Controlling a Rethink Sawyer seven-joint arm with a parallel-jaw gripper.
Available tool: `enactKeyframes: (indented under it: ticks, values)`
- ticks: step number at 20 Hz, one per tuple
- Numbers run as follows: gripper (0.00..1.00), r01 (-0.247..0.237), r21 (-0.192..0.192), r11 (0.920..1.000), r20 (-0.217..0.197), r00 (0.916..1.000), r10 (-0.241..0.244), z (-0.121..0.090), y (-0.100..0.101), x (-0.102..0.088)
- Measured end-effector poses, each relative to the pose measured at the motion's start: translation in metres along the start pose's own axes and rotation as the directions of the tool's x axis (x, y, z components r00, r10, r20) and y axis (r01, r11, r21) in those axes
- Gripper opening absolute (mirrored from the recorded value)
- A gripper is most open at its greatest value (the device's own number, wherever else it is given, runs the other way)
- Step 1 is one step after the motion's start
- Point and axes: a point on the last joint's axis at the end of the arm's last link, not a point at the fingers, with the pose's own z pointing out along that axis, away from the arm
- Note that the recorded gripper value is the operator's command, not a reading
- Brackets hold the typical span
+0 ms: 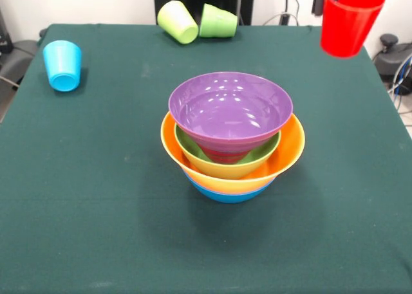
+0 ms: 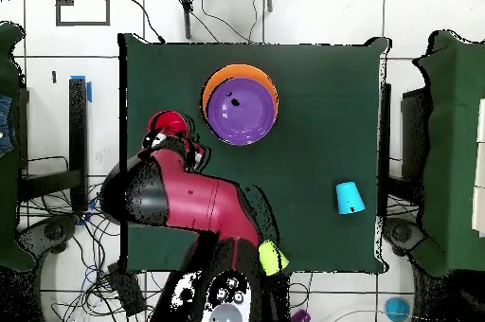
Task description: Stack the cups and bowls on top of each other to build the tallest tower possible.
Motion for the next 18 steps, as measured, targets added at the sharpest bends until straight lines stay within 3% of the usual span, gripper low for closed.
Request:
enactKeyframes:
  ticks: [4, 8, 13, 14, 18]
  values:
    - [0.0, -0.013, -0.01, 0.9999, 0.006, 0.9999, 0.013, -0.019, -0.001, -0.011]
    - [0.0, -0.055, -0.007, 0.9985, 0.004, 0.9985, 0.055, -0.041, -0.018, -0.032]
    - [0.0, -0.115, 0.017, 0.9932, 0.026, 0.9931, 0.115, -0.056, -0.063, -0.065]
    - [0.0, -0.129, 0.03, 0.9912, 0.042, 0.9909, 0.128, -0.059, -0.082, -0.076]
    - [0.0, -0.149, 0.054, 0.9874, 0.058, 0.9877, 0.145, -0.062, -0.115, -0.089]
